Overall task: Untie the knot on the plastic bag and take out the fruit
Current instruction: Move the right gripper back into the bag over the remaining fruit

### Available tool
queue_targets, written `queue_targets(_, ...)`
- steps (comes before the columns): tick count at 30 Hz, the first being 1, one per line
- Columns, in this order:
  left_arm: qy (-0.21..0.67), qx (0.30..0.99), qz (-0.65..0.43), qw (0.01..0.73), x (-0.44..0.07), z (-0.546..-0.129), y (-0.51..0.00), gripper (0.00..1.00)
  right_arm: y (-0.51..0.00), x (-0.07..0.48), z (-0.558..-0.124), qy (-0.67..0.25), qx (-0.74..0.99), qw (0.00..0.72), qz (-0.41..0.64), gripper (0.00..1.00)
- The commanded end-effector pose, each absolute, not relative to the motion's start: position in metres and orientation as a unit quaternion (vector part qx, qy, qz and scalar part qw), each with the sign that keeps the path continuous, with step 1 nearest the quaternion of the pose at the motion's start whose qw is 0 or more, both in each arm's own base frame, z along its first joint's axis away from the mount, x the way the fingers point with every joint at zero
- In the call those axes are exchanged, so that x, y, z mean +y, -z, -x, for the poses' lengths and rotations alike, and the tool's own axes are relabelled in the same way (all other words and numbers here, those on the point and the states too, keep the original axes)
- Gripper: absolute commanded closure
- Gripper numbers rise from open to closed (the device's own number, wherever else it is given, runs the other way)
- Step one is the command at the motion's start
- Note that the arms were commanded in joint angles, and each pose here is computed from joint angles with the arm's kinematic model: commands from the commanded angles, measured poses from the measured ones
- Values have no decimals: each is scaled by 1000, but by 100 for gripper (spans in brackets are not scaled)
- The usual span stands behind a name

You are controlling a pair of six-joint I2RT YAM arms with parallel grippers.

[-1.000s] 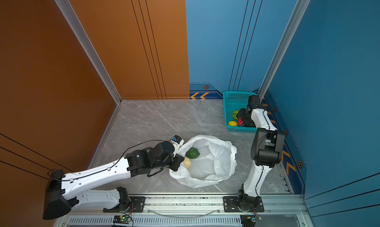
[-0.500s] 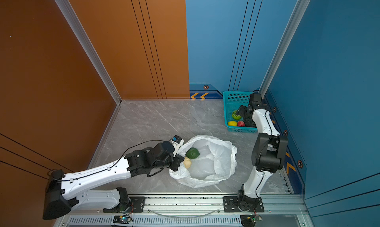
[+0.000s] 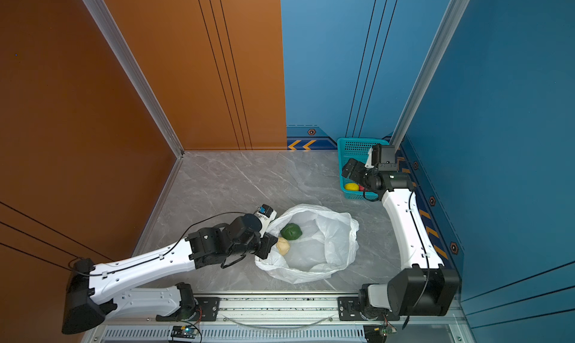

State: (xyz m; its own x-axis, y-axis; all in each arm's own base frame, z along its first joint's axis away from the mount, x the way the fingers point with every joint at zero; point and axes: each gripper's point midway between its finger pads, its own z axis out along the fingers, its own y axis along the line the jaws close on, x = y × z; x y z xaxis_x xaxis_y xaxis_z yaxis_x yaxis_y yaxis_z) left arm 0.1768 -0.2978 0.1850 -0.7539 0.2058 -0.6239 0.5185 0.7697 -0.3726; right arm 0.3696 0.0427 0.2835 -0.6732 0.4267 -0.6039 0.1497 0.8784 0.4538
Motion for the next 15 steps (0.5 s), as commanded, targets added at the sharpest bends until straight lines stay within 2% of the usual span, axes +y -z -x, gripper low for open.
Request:
queue_targets(1, 263, 899, -196, 291, -289, -177, -183, 100, -290, 75, -328, -218, 908, 337, -123, 0)
queue_targets(7, 263, 898, -196, 292, -290, -177, -183, 100, -314, 128, -271, -246, 903, 350, -51, 0)
queue_targets(15, 262, 898, -199, 291, -293, -178, -184, 100, -300, 172, -218, -257, 915, 312, 10, 0)
